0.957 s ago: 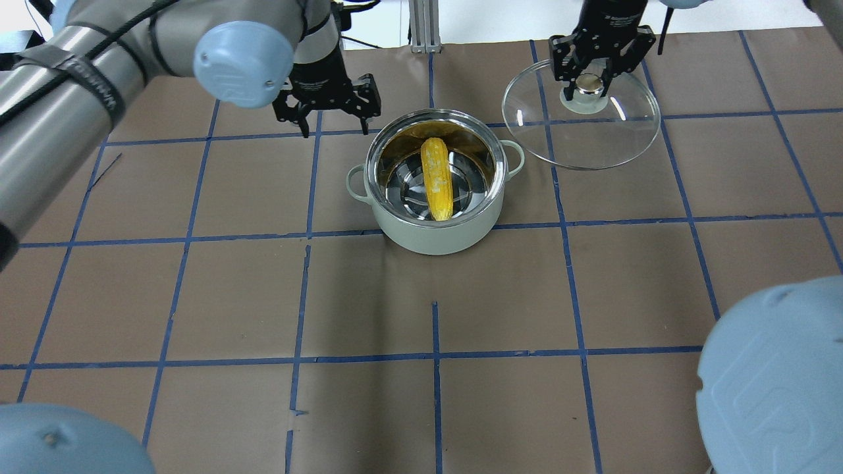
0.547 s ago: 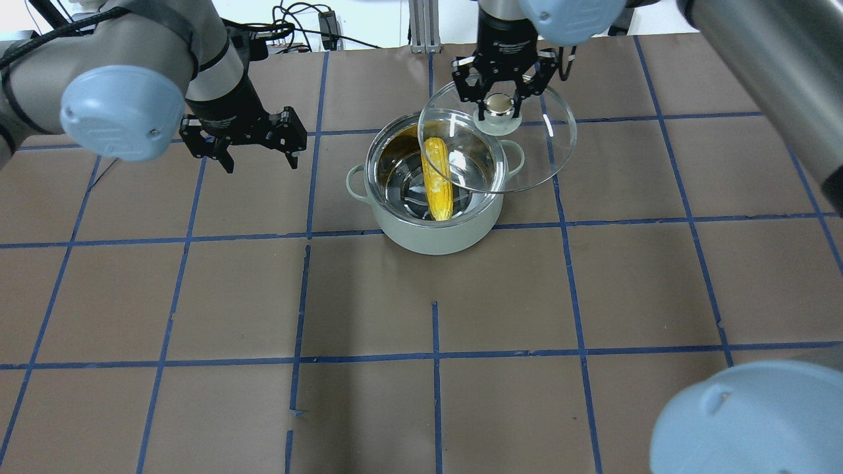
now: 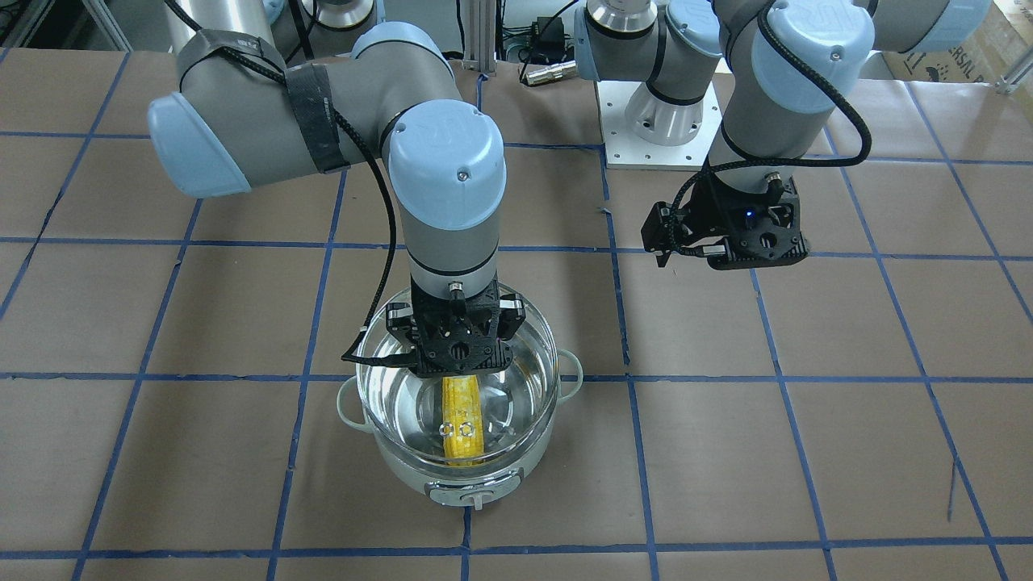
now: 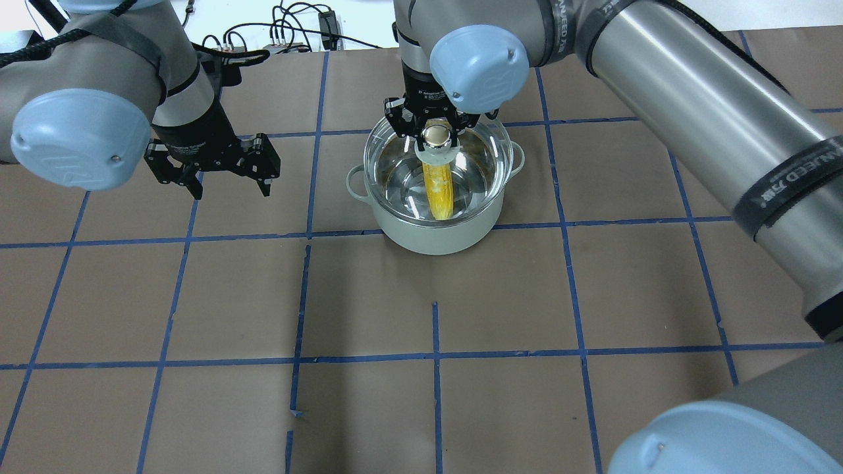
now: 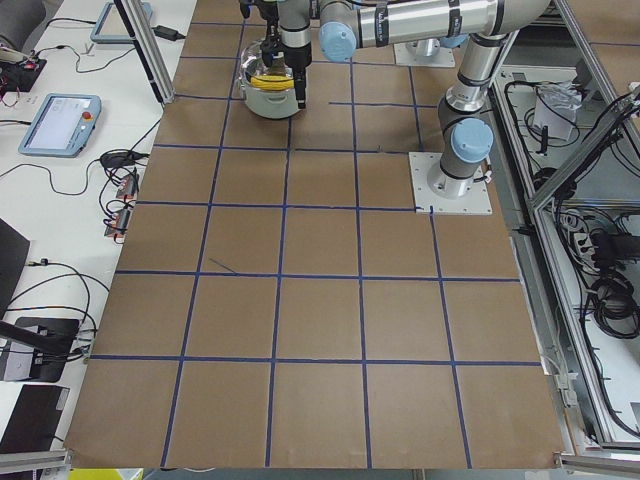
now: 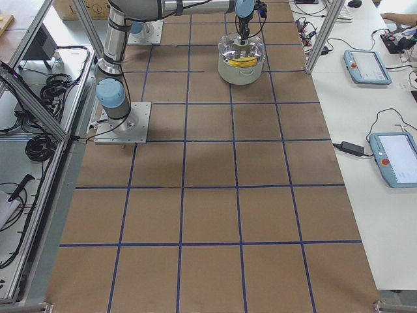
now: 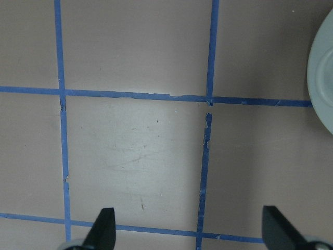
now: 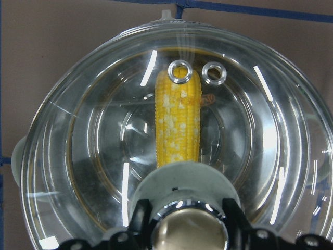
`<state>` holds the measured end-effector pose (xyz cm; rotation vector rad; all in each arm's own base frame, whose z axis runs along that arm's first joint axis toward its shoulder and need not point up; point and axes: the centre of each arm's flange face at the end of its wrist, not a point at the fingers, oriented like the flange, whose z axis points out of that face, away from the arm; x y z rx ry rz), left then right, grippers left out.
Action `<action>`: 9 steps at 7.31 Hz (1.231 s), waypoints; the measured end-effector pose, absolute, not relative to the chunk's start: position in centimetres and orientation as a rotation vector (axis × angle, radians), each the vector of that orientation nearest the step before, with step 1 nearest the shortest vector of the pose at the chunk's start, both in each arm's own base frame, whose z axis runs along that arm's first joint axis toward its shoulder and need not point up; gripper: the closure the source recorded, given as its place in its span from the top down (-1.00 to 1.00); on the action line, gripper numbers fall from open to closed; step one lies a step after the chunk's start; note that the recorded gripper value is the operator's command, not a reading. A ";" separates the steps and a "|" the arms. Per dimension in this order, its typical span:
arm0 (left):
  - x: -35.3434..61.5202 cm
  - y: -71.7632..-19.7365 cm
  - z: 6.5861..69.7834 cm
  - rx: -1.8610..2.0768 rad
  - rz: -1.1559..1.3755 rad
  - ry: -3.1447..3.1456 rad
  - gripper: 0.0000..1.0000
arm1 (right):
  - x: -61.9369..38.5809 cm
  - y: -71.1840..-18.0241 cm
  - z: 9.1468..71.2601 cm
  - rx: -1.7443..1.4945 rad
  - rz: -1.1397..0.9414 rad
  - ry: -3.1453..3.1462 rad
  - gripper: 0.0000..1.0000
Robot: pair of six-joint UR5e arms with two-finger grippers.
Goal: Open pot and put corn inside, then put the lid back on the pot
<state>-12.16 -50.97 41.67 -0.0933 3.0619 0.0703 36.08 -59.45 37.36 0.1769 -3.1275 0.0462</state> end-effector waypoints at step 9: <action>-12.8 -50.3 46.1 -0.107 -0.064 3.149 1.00 | 35.9 -59.7 35.3 0.188 0.074 -3.140 -0.80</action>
